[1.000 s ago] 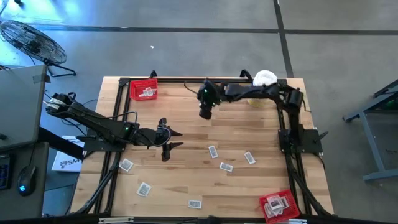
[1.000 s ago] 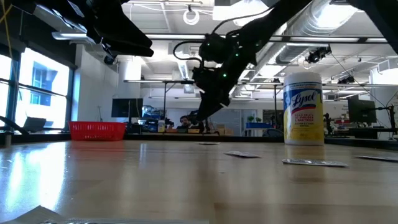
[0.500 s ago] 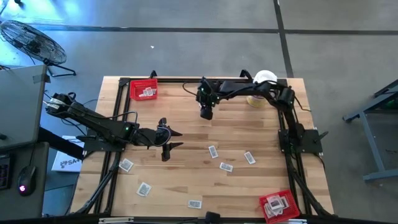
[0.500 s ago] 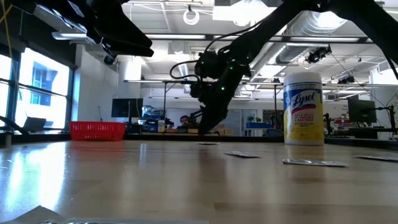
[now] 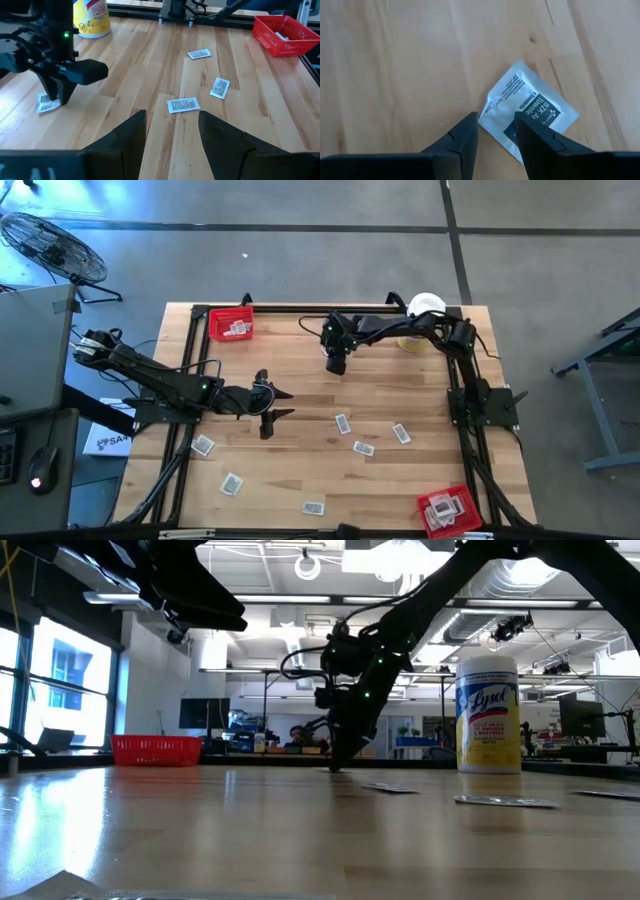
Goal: Pick & Place First Aid Supplies
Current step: Put the white and gray towelette pack into the bottom red bin
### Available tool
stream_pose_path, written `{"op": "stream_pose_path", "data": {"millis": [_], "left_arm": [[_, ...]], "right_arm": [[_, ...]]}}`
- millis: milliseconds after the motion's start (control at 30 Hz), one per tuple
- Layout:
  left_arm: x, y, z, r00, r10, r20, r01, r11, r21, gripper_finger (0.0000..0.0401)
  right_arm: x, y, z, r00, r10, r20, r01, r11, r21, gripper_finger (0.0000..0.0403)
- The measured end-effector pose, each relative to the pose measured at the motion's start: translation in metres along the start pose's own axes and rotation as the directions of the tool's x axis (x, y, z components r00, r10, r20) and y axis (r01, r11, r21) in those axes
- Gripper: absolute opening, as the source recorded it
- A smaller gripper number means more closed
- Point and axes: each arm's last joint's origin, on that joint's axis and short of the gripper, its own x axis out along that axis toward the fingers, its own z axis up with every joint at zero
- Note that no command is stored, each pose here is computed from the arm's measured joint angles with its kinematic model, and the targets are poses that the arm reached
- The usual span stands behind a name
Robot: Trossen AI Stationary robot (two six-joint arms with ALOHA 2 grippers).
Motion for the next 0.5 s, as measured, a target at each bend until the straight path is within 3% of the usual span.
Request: {"op": "stream_pose_path", "data": {"millis": [267,500], "left_arm": [[0.000,0.000,0.000,1.000,0.000,0.000,0.000,1.000,0.000,0.0179],[0.000,0.000,0.000,1.000,0.000,0.000,0.000,1.000,0.000,0.0179]], "right_arm": [[-0.001,0.018,-0.002,0.997,0.046,-0.067,-0.050,0.996,-0.073,0.0123],[-0.010,0.060,-0.012,0.970,0.091,-0.225,-0.136,0.972,-0.193,0.0123]]}}
